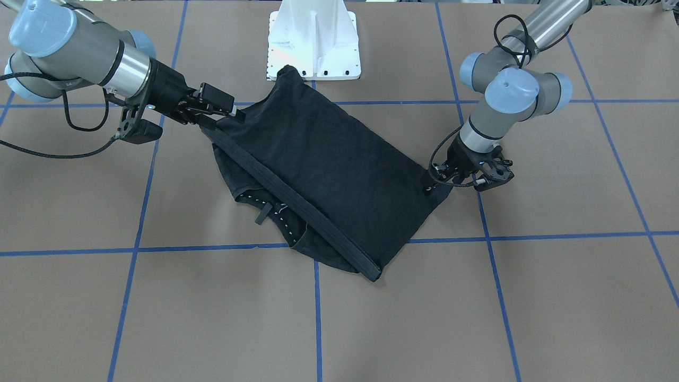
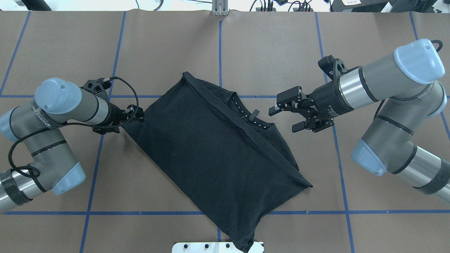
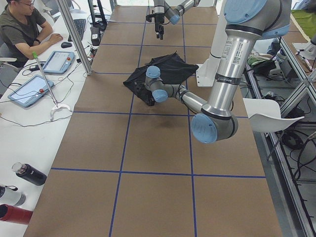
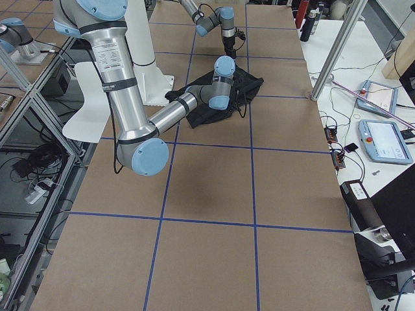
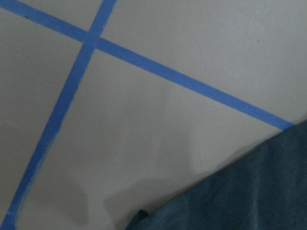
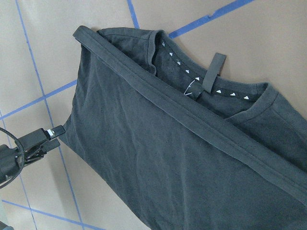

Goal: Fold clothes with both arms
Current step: 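Pull the far corner away with the left gripper while the right withdraws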

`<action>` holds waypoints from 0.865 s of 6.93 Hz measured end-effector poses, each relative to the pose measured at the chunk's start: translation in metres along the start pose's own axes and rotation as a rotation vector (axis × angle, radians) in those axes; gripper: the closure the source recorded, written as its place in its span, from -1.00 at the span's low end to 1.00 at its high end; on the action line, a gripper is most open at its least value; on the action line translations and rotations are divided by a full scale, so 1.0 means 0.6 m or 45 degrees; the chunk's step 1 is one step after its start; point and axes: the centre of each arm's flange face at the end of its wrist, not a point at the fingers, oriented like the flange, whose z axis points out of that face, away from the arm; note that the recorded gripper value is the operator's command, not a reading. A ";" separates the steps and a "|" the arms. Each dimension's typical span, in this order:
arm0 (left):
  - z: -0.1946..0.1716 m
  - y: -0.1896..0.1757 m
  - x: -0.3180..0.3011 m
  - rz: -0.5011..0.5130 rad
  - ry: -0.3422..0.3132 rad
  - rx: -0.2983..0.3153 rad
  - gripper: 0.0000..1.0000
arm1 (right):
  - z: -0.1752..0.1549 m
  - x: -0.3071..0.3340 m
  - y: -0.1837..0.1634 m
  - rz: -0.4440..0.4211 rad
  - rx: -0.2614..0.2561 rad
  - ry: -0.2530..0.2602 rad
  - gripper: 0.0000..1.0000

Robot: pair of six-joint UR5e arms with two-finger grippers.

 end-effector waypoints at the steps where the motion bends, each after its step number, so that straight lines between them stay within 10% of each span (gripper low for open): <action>1: 0.004 0.000 0.000 0.000 -0.004 0.006 0.50 | -0.002 0.001 -0.001 0.002 0.001 0.001 -1.00; 2: 0.005 0.000 0.001 0.002 -0.004 0.009 1.00 | -0.004 0.001 -0.002 0.002 0.000 0.000 -1.00; 6: -0.015 0.003 0.012 0.018 0.024 0.005 1.00 | -0.007 0.008 -0.003 0.009 0.002 0.005 -1.00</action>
